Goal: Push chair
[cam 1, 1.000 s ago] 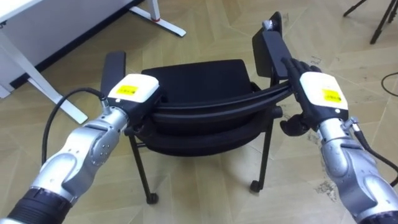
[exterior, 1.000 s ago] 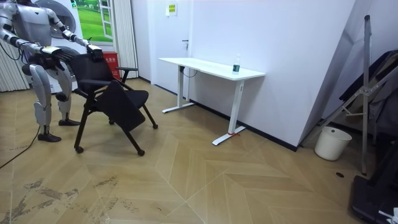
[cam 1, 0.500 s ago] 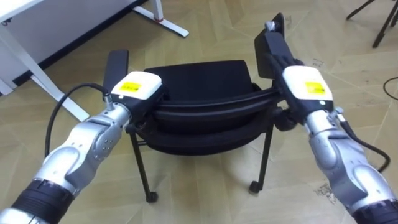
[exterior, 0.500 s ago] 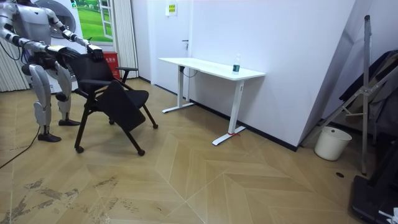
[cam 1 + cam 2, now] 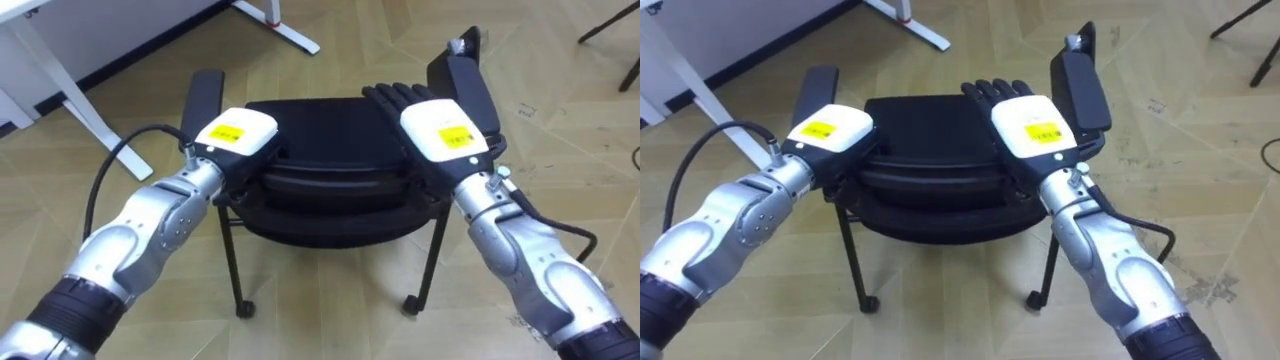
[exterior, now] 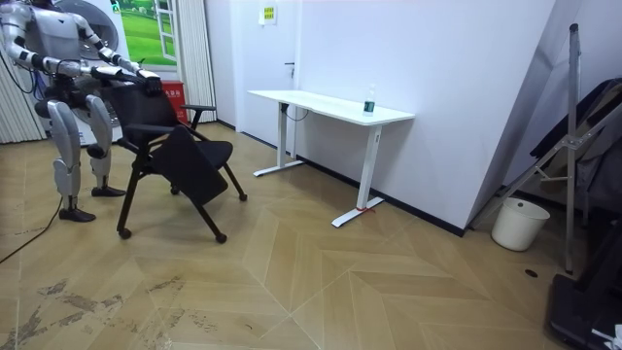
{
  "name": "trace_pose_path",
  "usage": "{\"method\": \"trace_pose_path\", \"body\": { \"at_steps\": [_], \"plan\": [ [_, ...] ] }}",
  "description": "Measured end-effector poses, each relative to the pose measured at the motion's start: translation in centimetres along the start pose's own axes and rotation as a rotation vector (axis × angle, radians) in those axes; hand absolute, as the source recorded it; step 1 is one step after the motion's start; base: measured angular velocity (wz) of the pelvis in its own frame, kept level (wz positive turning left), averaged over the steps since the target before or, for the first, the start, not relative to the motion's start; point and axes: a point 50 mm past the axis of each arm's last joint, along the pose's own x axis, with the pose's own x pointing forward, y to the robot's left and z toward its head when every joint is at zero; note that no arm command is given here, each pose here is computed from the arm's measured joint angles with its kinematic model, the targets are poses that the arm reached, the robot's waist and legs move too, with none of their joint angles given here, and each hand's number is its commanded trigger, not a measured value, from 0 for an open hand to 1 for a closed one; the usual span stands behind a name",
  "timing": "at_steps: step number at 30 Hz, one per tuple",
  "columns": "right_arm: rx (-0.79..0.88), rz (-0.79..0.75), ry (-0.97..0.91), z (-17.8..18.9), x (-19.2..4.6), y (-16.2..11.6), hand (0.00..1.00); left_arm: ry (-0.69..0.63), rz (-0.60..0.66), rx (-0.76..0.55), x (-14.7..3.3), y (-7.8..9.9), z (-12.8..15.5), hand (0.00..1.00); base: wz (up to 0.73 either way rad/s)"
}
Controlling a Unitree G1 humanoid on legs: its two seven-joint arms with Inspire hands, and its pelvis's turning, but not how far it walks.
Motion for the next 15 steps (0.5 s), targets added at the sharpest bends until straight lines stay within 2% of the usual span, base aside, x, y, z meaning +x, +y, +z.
{"method": "trace_pose_path", "body": {
  "at_steps": [7,15],
  "plan": [
    [-0.038,0.056,-0.096,1.5,1.1,-0.4,0.0,-0.005,0.006,0.002,0.1,0.1,0.1,1.0,0.0],
    [-0.037,0.155,-0.047,0.2,0.8,1.0,0.0,-0.038,0.017,0.01,0.5,0.5,0.8,1.0,0.07]
  ]
}}
